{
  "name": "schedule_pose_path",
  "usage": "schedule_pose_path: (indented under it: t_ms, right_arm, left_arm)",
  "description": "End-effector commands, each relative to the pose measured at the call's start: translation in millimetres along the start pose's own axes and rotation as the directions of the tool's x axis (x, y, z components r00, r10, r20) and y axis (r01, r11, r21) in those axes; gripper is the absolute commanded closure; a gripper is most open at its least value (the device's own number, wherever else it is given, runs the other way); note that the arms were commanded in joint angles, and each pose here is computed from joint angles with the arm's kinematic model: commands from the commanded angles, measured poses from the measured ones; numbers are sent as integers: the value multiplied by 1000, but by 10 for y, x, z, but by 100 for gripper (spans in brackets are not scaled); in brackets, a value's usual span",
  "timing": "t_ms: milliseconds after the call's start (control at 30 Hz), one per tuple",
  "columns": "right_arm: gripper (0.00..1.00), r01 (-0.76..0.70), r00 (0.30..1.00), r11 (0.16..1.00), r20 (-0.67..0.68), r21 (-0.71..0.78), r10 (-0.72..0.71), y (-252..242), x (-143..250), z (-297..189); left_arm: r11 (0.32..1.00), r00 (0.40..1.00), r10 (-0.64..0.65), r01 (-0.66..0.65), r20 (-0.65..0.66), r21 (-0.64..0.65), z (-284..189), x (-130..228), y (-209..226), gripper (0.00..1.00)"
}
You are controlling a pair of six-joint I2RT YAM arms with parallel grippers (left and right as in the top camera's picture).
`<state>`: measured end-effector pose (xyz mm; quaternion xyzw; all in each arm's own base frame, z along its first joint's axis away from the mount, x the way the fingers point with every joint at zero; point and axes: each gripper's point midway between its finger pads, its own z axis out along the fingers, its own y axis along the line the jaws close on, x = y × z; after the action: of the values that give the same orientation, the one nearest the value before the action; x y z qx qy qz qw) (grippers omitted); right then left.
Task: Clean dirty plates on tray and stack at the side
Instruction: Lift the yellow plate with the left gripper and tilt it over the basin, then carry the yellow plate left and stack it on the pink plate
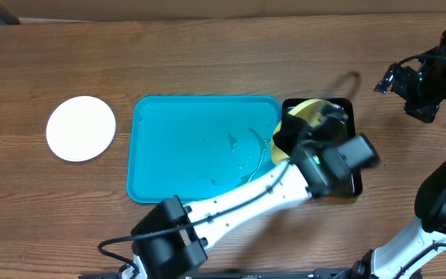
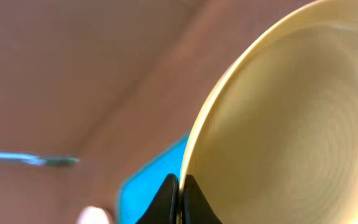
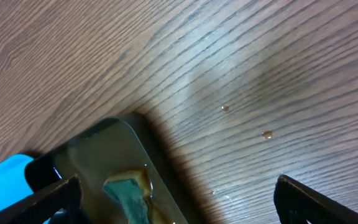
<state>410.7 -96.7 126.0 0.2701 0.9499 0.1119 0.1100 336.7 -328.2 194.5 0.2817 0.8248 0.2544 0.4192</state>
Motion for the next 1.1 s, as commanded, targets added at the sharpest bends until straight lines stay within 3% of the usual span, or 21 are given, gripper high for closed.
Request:
schedule_pose_path:
  t_ms: [0,167,367,533,733,933,1067]
  right_arm:
    - [0,4,999,1000,34,-13,-3,41,-49,-115]
    - [0,4,999,1000,34,-13,-3,41,-49,-115]
    - [0,4,999,1000,34,-13,-3,41,-49,-115]
    - [0,4,999,1000,34,-13,-3,41,-49,-115]
    - [0,4,999,1000,34,-13,-3,41,-49,-115]
    - [0,4,999,1000,34,-13,-3,41,-49,-115]
    - [0,4,999,1000,34,-13,-3,41,-49,-115]
  left_arm:
    - [926,960,-213,257,-179,275,206,108,-153,96]
    - [744,861,-342,492,-376,452,406,173,95,96]
    - [551,694,-449,711,-564,437,811,485,788,96]
    - [508,478,-535,841,-697,186,1207,1296,1561,96]
    - [504,207,-646,839,-735,-207,1345,2553,2425,96]
    - [368,-42,-725,821,-688,-437,1265,3489,2893,96]
    - [285,-153,-757,797,-635,-533,1218,3948,3030,96]
